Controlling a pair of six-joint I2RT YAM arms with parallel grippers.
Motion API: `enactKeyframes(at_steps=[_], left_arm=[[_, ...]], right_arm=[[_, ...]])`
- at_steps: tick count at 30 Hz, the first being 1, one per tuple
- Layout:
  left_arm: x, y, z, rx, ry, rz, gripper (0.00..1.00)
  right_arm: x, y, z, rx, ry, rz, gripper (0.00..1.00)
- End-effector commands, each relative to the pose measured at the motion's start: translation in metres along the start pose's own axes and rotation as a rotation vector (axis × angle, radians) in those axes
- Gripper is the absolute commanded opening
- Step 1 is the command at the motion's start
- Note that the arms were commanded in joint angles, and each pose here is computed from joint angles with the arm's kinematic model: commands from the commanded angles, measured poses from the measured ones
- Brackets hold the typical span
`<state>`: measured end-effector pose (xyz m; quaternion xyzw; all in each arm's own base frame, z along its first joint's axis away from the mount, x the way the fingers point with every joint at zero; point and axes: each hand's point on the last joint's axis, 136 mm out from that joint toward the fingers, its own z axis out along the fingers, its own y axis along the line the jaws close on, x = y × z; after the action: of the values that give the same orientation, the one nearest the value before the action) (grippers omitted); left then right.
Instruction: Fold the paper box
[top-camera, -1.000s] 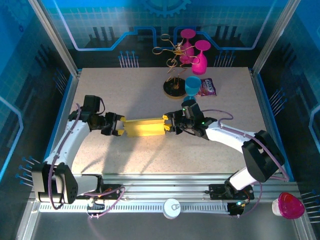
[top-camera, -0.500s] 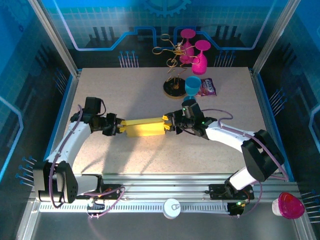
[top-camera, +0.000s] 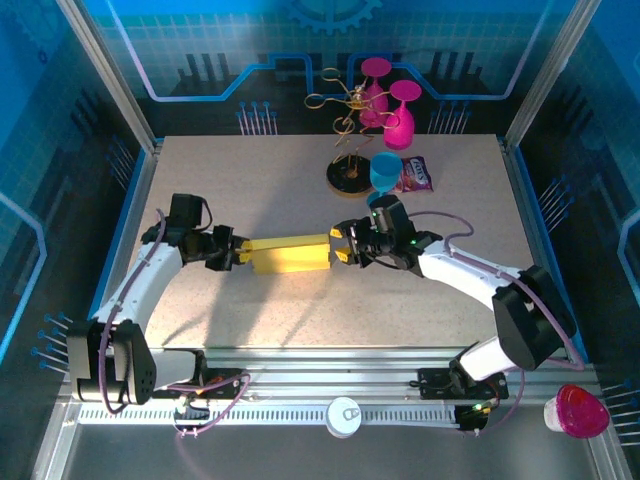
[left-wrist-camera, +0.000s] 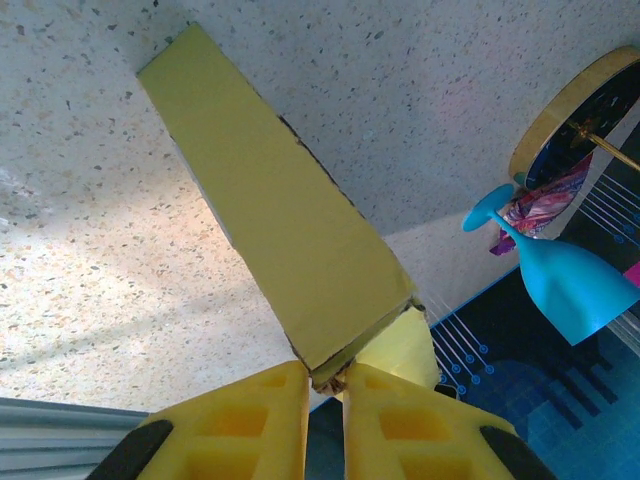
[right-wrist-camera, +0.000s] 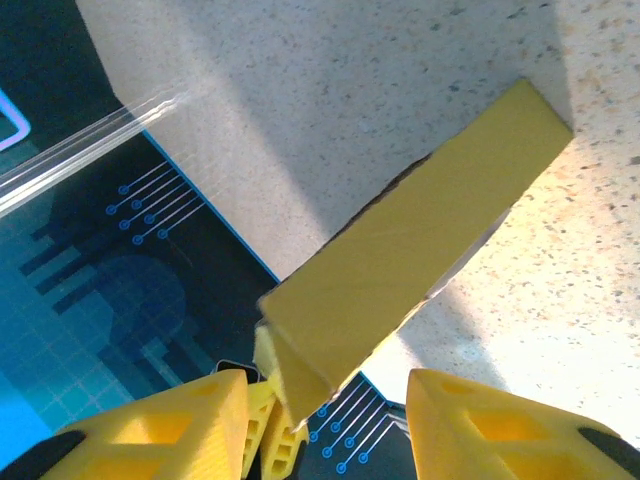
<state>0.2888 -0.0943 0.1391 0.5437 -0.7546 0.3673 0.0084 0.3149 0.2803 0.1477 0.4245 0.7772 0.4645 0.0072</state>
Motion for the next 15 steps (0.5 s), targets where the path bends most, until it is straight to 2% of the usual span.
enactKeyframes(at_steps=[1,15], left_arm=[[-0.009,0.032,0.012,-0.115,-0.018,-0.063,0.16],[-0.007,0.029,0.011,-0.111,-0.013,-0.06,0.16]], right_arm=[[0.009,0.015,-0.008,-0.021,0.015,-0.046,0.46],[0.009,-0.011,0.016,0.064,0.052,-0.045,0.34]])
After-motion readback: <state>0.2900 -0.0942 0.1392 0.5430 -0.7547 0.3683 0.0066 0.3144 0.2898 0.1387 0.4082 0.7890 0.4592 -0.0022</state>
